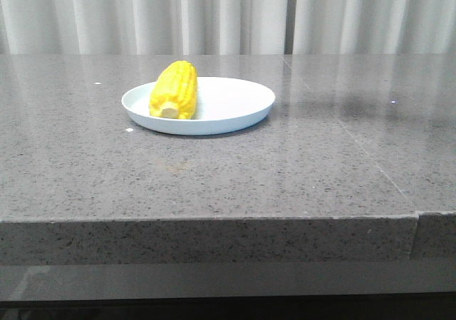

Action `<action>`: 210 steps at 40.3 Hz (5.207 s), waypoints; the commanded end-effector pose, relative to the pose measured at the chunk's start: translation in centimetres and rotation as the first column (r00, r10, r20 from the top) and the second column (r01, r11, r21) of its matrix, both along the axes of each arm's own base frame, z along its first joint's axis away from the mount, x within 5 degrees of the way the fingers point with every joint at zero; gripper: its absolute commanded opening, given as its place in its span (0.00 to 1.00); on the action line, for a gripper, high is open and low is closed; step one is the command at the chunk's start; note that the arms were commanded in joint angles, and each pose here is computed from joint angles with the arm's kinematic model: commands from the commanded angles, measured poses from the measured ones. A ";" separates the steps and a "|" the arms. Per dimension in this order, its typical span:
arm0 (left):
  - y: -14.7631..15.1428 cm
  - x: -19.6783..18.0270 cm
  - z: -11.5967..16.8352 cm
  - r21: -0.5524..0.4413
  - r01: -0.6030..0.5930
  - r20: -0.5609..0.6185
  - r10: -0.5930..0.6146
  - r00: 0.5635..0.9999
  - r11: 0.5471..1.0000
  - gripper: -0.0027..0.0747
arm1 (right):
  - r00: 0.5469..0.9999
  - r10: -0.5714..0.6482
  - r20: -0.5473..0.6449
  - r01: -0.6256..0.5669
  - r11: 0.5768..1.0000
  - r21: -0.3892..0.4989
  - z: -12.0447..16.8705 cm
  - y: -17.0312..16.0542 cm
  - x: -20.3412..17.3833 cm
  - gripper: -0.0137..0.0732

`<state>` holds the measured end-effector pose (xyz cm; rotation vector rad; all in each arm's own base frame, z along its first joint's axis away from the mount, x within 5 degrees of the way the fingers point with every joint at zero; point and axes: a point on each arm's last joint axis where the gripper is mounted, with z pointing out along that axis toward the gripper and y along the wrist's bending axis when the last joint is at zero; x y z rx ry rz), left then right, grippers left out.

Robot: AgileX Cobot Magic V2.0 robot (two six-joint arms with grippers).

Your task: Place corn on plate with both arms

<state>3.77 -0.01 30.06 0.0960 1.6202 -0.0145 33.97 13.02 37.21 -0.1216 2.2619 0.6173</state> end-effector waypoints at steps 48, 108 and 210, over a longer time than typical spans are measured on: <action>-0.1 -0.1 1.4 -0.007 0.008 0.091 -0.007 0.996 1.000 0.01 | 0.795 -0.233 0.561 0.321 0.945 -0.063 -6.4 -11.6 -24.8 0.08; -0.1 -0.3 -0.1 -0.048 0.000 0.133 0.006 0.991 0.999 0.01 | 0.696 -0.246 0.675 0.327 0.945 0.007 -7.5 -12.1 -28.6 0.08; -0.2 1.7 -9.5 -0.102 -0.034 0.079 0.042 0.996 0.994 0.01 | 0.711 -0.333 0.620 0.447 0.894 -0.033 -17.6 -12.8 -28.5 0.08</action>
